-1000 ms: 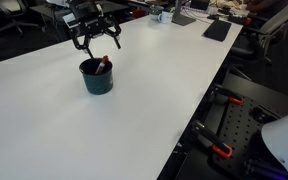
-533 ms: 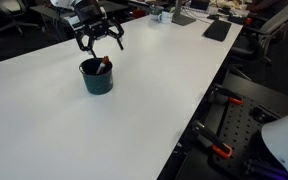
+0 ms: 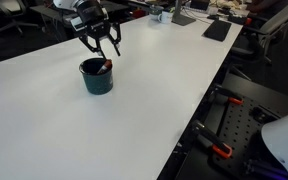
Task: Remove the marker from the cup
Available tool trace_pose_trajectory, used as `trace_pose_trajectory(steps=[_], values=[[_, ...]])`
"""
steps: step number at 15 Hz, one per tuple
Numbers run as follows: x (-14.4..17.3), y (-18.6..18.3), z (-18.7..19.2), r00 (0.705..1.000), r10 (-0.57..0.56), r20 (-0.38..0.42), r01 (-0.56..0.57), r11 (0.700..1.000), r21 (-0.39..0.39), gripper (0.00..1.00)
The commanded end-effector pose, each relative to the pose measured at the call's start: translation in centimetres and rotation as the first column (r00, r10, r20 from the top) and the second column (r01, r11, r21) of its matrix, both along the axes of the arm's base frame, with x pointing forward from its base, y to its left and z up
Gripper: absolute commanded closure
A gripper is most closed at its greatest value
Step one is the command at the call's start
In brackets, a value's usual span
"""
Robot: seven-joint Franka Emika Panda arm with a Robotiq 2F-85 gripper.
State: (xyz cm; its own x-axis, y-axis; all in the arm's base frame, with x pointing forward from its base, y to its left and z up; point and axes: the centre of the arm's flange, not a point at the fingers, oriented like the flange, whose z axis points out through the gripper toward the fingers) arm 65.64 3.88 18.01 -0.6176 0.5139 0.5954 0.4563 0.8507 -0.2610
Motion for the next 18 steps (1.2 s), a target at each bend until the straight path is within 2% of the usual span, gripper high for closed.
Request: trace_pose_trajectory(steps=[1,2,3,6,17,18], values=[[0.3,0.2,0.4,1.000,-0.017,0.012,0.017,1.000,-0.004,0.29],[0.3,0.3,0.4,1.000,-0.016,0.013,0.016,1.000,-0.003,0.28],[0.3,0.3,0.5,1.000,-0.014,0.014,0.014,1.000,0.000,0.22],[0.3,0.6,0.6,1.000,-0.006,0.014,0.006,1.000,0.001,0.00],[0.1,2.6,0.2,1.000,0.028,-0.003,-0.028,1.000,0.008,0.00],[0.1,2.7,0.1,1.000,0.031,-0.005,-0.031,0.999,0.008,0.05]])
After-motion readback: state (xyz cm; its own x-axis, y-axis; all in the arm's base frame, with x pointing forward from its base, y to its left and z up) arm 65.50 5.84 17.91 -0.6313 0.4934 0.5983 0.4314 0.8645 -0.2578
